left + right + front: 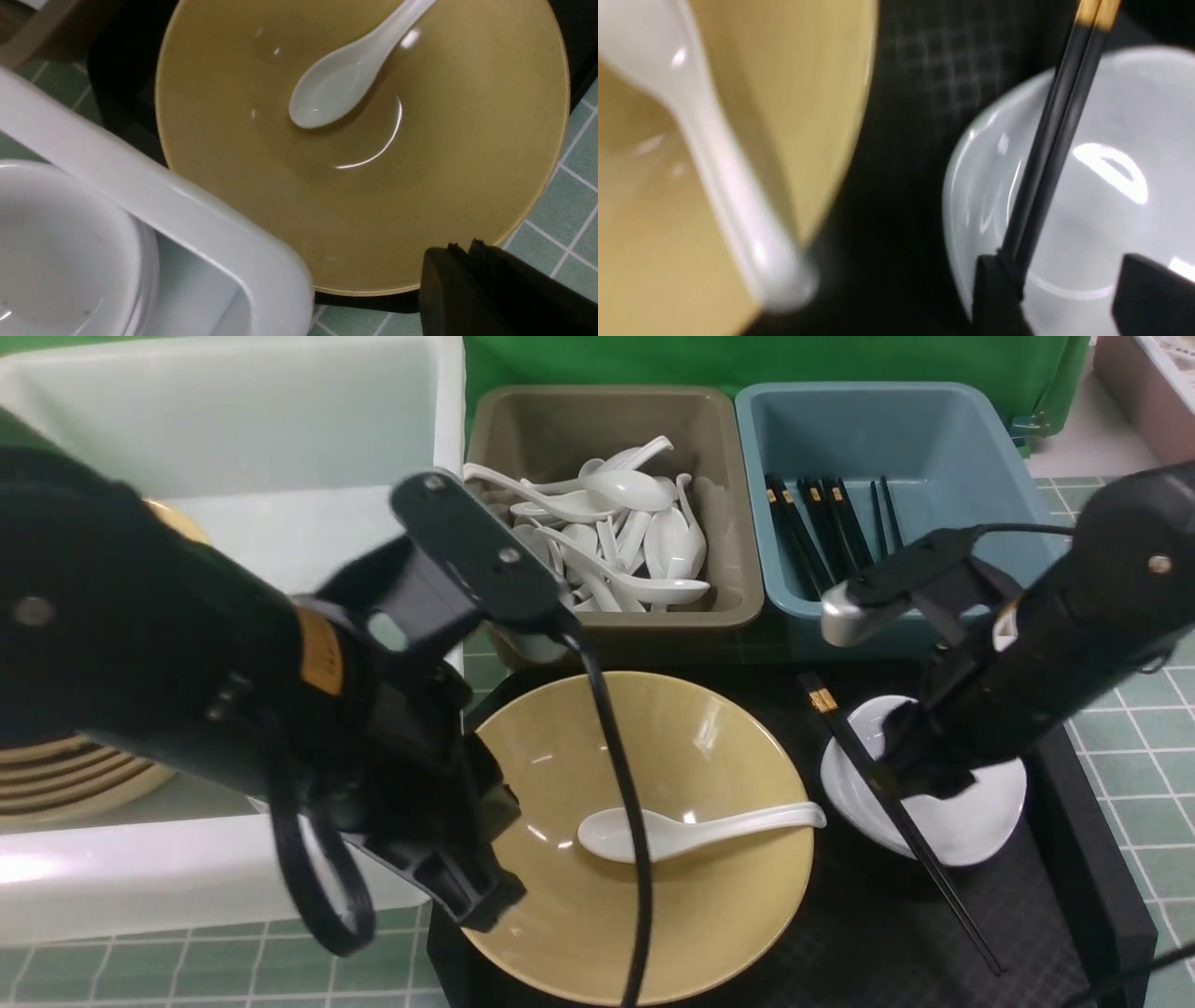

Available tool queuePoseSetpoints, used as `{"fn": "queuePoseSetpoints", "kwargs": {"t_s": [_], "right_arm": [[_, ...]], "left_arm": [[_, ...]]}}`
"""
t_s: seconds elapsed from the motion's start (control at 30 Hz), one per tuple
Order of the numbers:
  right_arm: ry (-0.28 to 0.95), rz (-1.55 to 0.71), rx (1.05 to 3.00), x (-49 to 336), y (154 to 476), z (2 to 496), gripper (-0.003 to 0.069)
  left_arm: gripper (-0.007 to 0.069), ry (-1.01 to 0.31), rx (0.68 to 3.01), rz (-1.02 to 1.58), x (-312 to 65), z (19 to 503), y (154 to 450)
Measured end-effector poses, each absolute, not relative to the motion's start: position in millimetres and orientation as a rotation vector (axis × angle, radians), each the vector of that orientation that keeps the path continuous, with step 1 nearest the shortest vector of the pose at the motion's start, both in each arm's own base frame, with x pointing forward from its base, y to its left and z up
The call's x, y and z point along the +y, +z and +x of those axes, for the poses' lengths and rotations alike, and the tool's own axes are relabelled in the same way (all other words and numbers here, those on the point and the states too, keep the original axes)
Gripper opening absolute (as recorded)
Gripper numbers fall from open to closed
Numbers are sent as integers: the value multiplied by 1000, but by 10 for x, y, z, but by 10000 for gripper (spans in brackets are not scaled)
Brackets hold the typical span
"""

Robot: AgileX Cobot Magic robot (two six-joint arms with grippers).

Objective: On blue table put chopsticks spoon bowls plates into blue grey white boxes.
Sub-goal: 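Move the grippers toward the tableware on the black tray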

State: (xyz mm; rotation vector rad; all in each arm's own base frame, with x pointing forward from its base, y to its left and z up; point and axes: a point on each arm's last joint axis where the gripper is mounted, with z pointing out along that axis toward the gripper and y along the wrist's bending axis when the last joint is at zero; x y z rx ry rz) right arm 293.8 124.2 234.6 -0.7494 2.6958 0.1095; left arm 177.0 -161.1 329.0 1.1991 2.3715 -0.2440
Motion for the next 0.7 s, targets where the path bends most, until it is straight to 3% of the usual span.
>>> {"fn": "queuePoseSetpoints", "kwargs": {"t_s": [0.17, 0.43, 0.7], "right_arm": [[104, -749, 2734, 1303, 2117, 3091, 466], [37, -716, 2784, 1294, 1887, 3179, 444], [12, -704, 2797, 1279, 1887, 3183, 244]], "left_arm": [[1, -249, 2396, 1181, -1631, 1792, 3263], [1, -248, 2398, 1173, -1630, 1794, 3266], [1, -248, 2398, 1173, -1630, 1794, 3266]]}}
